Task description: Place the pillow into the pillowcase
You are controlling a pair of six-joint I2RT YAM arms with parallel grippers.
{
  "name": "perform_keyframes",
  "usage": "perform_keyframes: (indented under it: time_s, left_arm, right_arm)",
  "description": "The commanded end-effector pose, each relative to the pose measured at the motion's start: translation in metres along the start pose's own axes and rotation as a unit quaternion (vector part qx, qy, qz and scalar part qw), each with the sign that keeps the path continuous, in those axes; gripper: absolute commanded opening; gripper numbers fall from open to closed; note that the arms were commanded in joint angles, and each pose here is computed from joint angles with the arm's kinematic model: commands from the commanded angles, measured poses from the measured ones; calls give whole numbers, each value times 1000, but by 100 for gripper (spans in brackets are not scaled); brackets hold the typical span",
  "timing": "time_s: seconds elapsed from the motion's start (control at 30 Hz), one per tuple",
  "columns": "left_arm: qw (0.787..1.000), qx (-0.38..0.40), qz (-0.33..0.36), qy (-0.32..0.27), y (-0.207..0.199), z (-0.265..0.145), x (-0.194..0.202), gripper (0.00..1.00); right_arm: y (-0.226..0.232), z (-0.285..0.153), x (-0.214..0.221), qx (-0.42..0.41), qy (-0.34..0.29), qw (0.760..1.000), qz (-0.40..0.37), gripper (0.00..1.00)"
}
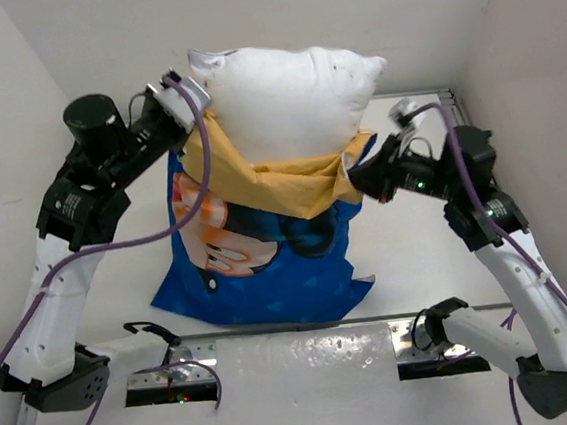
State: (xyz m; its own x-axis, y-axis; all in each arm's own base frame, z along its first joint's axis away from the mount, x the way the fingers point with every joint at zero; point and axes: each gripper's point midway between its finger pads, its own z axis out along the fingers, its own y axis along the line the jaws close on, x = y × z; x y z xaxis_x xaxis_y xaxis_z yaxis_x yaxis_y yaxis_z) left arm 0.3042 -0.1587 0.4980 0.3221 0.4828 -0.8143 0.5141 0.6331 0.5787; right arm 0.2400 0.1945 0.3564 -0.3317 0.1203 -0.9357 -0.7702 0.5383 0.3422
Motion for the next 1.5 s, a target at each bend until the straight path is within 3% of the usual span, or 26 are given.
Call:
perform_keyframes:
  time_s: [0.0, 0.03, 0.13, 0.3, 0.33, 0.4, 0.43, 0.47, 0.53, 0.67, 0.97, 1.13, 1.3, 1.4, 1.47]
  left_arm:
    - [996, 66, 28, -50, -37, -4, -12, 0]
    - [995, 69, 32, -59, -41, -11, -16, 0]
    - [995, 82, 28, -55, -54, -12, -11, 0]
    - [993, 82, 34, -80, -54, -24, -27, 0]
    - [992, 81, 36, -86, -53, -27, -31, 0]
    - [992, 83, 39, -89, -53, -28, -33, 0]
    - [991, 84, 43, -89, -55, -29, -33, 0]
    - [991, 84, 43, -89, -55, -29, -33, 0]
    - [991, 84, 44, -91, -56, -30, -33, 0]
    - [991, 85, 44, -93, -57, -30, -34, 0]
    - [992, 80, 49, -89, -54, -30, -33, 0]
    - [992, 79, 53, -85, -54, -28, -31, 0]
    - [991, 79, 56, -89, -53, -27, -33, 0]
    - [991, 79, 54, -91, -54, -27, -35, 0]
    - [991, 79, 53, -90, -54, -27, -35, 0]
  right_arm:
    - [-11, 1, 55, 44, 92, 995, -11, 0]
    - [-10, 3, 59, 44, 98, 994, -9, 0]
    - [-11, 10, 73, 47, 111, 992, 19, 18]
    - [-13, 10, 70, 33, 82, 996, 30, 45]
    - [-16, 9, 75, 35, 84, 995, 40, 57]
    - [-23, 5, 74, 32, 78, 995, 59, 66]
    - [-39, -1, 80, 38, 78, 991, 102, 84]
    - [-39, 0, 77, 37, 74, 992, 98, 85]
    - [-49, -4, 86, 33, 70, 986, 146, 99]
    - [-50, 2, 79, -1, 30, 988, 151, 99]
    - [-7, 9, 48, -108, -14, 993, 46, 94]
    - [11, 2, 54, -153, 22, 988, 16, 93]
    - [2, 11, 67, -138, 44, 987, 72, 96]
    - [-26, 26, 70, -62, 28, 992, 108, 84]
    - [-40, 28, 68, -27, 10, 990, 135, 61]
